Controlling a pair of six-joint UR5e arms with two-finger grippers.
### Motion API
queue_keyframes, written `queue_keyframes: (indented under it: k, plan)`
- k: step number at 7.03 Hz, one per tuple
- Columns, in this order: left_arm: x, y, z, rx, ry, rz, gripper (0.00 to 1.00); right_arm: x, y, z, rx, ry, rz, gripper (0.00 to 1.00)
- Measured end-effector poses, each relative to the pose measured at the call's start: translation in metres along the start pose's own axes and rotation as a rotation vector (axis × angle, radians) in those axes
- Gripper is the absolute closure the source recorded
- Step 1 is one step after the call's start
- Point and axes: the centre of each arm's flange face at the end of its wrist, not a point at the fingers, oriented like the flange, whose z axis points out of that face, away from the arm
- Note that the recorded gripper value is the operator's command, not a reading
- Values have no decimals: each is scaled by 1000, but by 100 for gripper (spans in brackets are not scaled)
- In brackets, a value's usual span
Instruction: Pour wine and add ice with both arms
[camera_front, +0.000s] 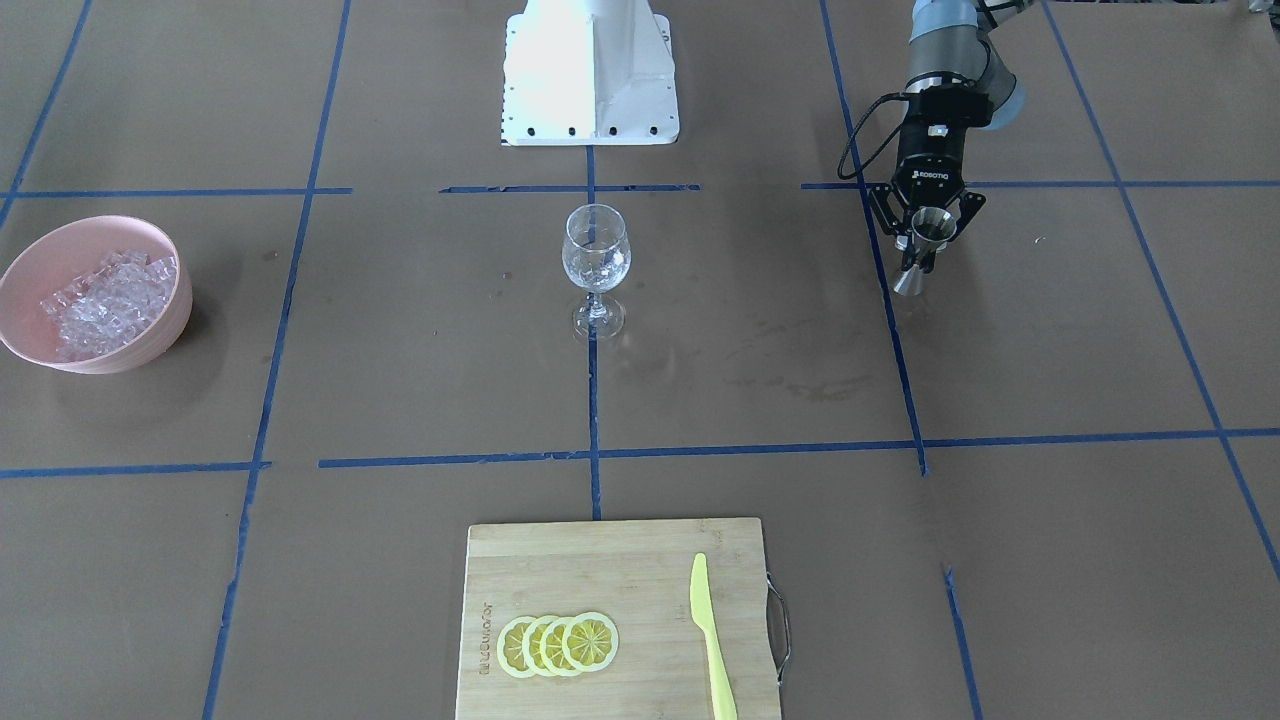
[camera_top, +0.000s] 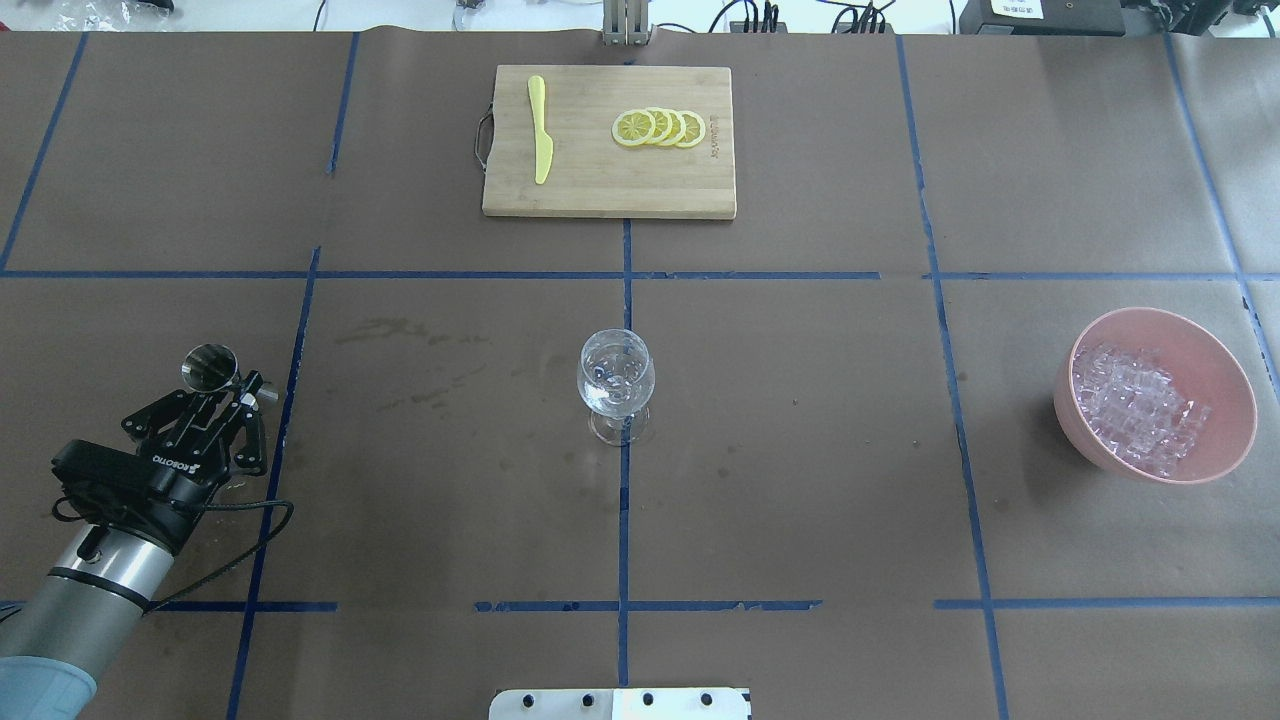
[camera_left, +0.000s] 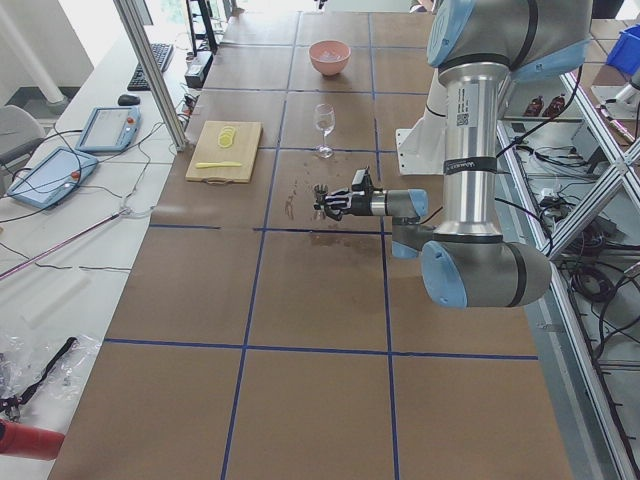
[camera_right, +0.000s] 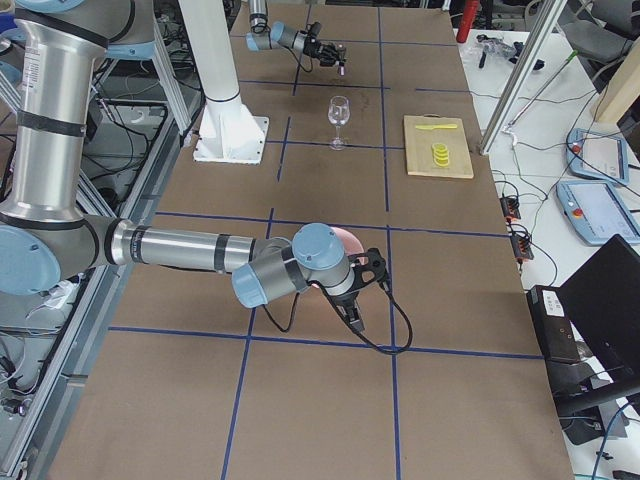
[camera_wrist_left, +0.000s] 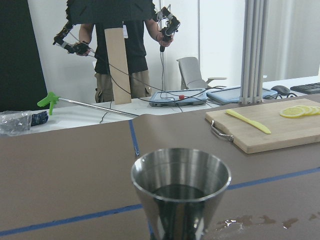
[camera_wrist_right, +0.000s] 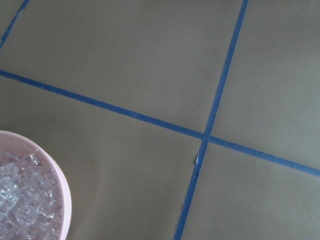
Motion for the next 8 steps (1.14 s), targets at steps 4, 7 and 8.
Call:
queue_keyframes:
  k: [4, 7, 8]
  plan:
    - [47, -45, 32, 43, 88, -21, 100, 0, -1, 0, 1, 0, -1, 0]
    - [107, -73, 53, 47, 90, 44, 100, 0, -1, 0, 1, 0, -1, 0]
    - [129, -85, 59, 49, 88, 75, 100, 0, -1, 0, 1, 0, -1, 0]
